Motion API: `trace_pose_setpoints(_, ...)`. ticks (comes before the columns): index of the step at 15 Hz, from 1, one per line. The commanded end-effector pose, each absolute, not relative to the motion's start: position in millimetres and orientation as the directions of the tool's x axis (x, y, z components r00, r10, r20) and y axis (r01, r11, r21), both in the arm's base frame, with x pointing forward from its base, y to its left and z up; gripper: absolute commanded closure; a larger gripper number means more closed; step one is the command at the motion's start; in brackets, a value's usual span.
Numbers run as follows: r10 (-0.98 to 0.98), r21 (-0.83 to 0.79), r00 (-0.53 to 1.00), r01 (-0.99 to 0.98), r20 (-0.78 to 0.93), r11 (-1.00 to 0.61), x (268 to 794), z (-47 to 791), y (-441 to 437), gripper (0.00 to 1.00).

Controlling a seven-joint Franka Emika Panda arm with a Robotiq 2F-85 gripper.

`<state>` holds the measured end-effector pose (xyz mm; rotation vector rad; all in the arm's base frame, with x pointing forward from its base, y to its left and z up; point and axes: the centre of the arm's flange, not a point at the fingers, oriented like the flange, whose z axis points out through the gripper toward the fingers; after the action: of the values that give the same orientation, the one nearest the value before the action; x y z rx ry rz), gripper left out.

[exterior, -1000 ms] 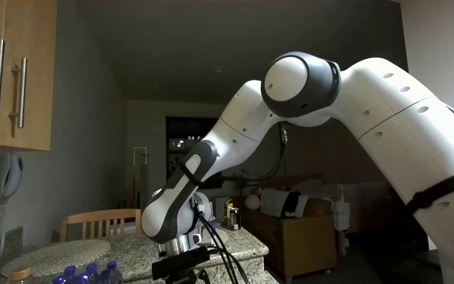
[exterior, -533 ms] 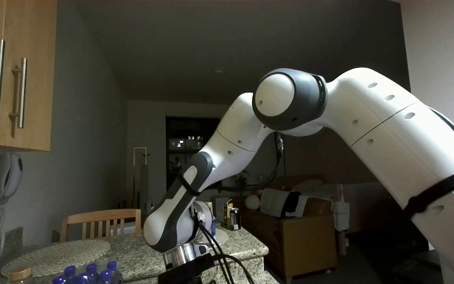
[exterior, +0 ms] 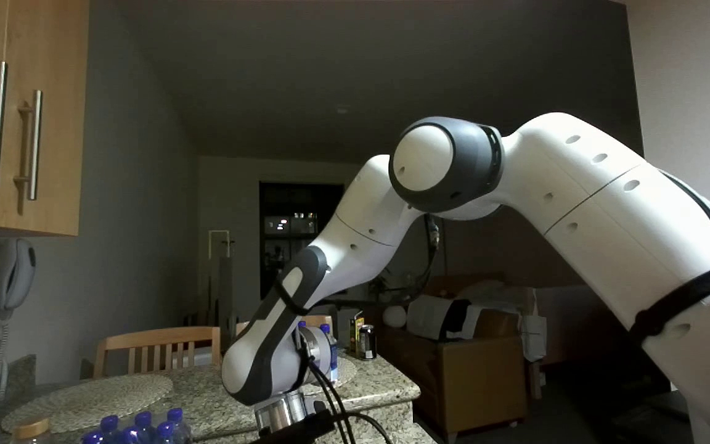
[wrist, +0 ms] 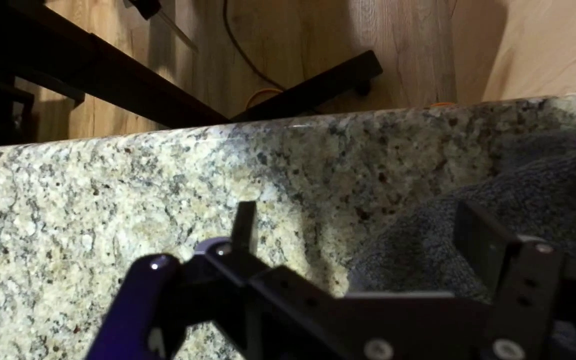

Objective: Move the grey towel to the right.

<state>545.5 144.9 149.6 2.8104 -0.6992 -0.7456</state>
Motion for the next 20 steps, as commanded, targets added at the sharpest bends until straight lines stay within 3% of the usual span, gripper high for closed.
trace_pose_setpoints(1, -0.464, 0.219, 0.778, -0.409, -0.424, -0.886, 542.6, 144.0, 146.6, 0.0)
trace_pose_setpoints(20, -0.429, 0.172, 0.797, -0.394, -0.426, -0.903, 572.5, 107.9, 148.3, 0.0)
